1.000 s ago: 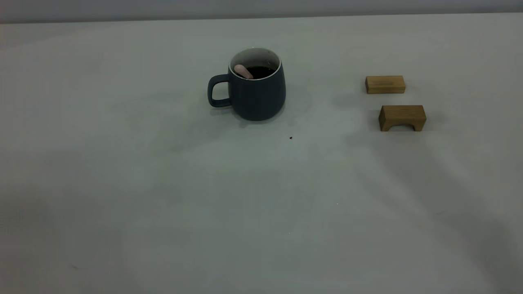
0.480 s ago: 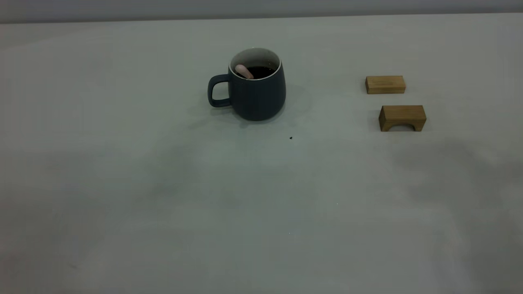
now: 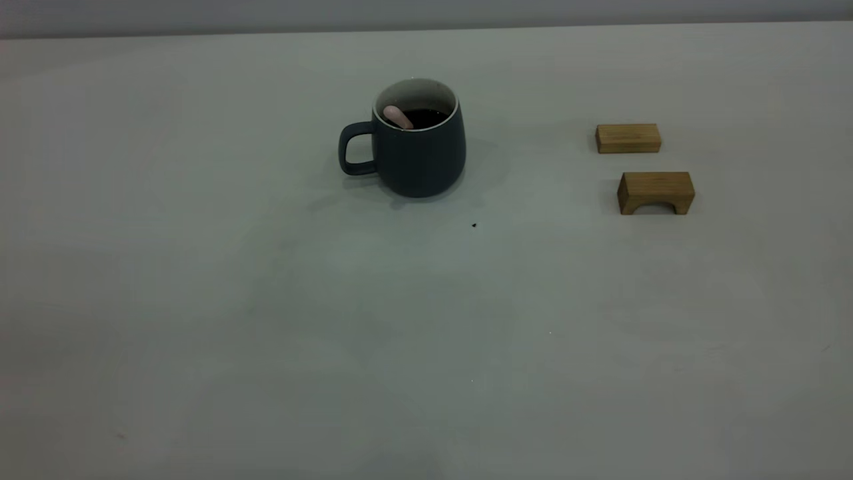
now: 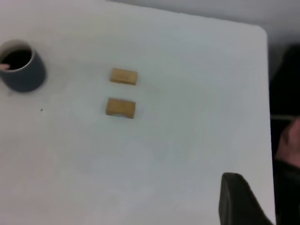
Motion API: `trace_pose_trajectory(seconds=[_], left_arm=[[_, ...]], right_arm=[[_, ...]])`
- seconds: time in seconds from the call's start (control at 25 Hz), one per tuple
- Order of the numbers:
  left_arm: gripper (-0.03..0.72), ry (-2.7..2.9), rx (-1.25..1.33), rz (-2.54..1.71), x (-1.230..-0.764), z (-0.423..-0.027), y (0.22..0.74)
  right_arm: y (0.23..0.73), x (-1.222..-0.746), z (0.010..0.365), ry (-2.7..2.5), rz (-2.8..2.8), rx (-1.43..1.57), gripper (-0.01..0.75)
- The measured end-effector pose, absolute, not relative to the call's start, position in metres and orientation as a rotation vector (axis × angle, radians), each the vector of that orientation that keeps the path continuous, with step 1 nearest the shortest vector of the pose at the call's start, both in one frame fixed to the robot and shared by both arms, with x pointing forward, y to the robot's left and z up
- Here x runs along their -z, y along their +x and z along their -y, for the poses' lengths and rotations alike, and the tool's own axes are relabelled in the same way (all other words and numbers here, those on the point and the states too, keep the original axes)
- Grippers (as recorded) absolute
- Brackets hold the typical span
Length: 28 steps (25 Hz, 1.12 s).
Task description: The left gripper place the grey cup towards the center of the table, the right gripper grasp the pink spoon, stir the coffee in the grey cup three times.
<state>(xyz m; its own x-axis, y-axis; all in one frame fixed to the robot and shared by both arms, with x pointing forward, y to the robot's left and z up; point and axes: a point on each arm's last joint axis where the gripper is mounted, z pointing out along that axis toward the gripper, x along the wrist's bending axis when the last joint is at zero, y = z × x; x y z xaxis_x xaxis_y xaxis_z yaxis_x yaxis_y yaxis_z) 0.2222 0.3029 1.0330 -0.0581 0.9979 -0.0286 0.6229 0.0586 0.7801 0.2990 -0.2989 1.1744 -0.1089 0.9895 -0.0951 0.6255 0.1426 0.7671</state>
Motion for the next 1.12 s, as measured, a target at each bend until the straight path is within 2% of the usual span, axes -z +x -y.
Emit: trace_pose_trajectory(seconds=[0.24, 0.4, 0.8, 1.12], left_arm=[[0.528, 1.625, -0.81, -1.746, -1.033, -0.303, 0.222], [0.528, 1.625, -0.81, -1.746, -1.033, -0.303, 0.222], [0.528, 1.625, -0.81, -1.746, -1.033, -0.303, 0.222], [0.528, 1.625, -0.81, -1.746, -1.033, -0.303, 0.222]], right_arm=[[0.244, -1.125, 0.307, 1.671, -1.595, -0.817, 0.241], [0.228, -1.089, 0.305, 1.708, -1.53, -0.826, 0.241], [0.235, -1.039, 0.304, 1.72, -1.535, -0.82, 0.241], [0.236, -1.038, 0.304, 1.714, -1.531, -0.825, 0.241]])
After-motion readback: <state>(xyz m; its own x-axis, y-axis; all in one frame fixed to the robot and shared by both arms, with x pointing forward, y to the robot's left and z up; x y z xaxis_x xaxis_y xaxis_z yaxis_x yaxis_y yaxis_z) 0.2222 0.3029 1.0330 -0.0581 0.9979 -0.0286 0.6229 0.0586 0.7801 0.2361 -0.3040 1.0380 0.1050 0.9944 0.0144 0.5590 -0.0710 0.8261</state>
